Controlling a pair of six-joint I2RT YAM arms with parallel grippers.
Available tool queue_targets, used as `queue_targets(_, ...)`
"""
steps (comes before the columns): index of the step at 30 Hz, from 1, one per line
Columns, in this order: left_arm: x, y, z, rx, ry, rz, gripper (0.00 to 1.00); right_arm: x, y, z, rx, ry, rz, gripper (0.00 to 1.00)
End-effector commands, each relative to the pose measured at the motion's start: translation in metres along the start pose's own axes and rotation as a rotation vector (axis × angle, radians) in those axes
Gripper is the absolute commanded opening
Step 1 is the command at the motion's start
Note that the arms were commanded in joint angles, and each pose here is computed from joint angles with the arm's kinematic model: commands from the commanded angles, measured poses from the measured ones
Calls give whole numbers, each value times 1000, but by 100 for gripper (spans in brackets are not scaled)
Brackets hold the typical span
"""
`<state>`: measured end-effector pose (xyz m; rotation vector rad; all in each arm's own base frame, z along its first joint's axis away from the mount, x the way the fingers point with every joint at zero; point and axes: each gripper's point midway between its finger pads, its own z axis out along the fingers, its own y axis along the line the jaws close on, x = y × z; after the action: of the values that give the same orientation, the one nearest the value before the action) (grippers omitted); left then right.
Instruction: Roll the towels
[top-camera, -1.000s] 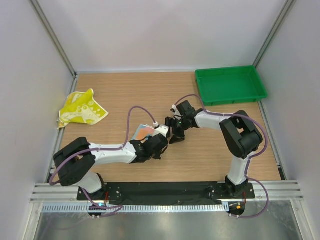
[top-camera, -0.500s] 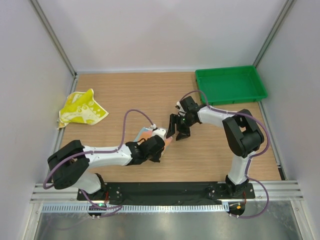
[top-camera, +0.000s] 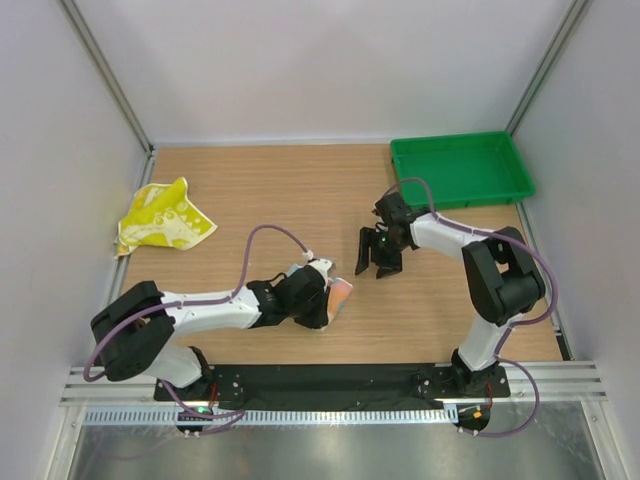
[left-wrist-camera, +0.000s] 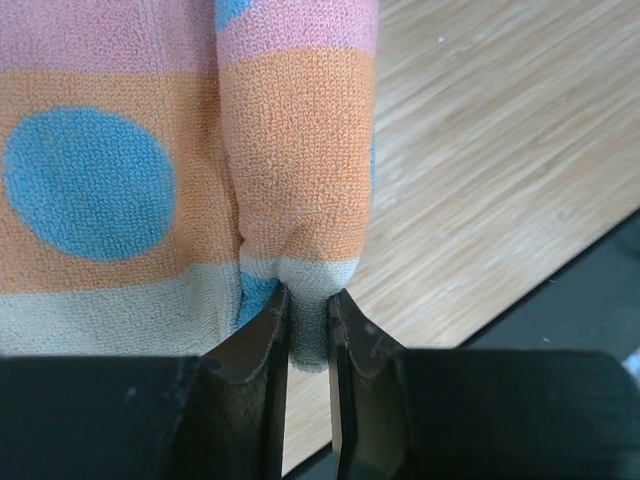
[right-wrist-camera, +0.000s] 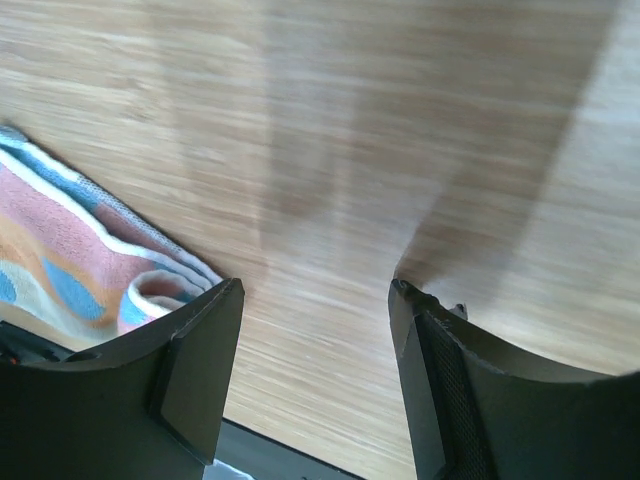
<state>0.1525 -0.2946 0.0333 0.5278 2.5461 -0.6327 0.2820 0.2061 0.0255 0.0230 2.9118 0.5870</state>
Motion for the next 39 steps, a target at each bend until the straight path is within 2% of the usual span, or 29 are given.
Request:
queue_targets(1, 6, -19, -6, 134, 56, -83, 1, 0, -7, -21, 34, -62, -8, 67)
queue_targets(8, -4, -23, -8, 320, 45, -282, 1, 5, 19, -45, -112, -111, -9, 67)
queue_targets(12, -8, -17, -10, 382, 38, -386, 1, 18, 40, -46, -264, -82, -20, 67)
queue_targets(13, -7, -8, -9, 375, 44, -449, 1, 22, 42, -43, -292, -70, -14, 67)
queue_targets(21, -17, 17, -14, 479, 12, -689, 1, 34, 45, -34, -359, -50, 11, 67)
queue_targets(29, -6, 35, -3, 464, 56, -813, 0, 34, 59, -29, -431, -65, 7, 67)
queue_targets(33, 11, 56, 7, 370, 105, -924, 0, 31, 68, -24, -457, -97, 13, 67)
queue_targets(39, 32, 79, 12, 225, 157, -1003, 0, 30, 79, -4, -476, -134, 6, 64)
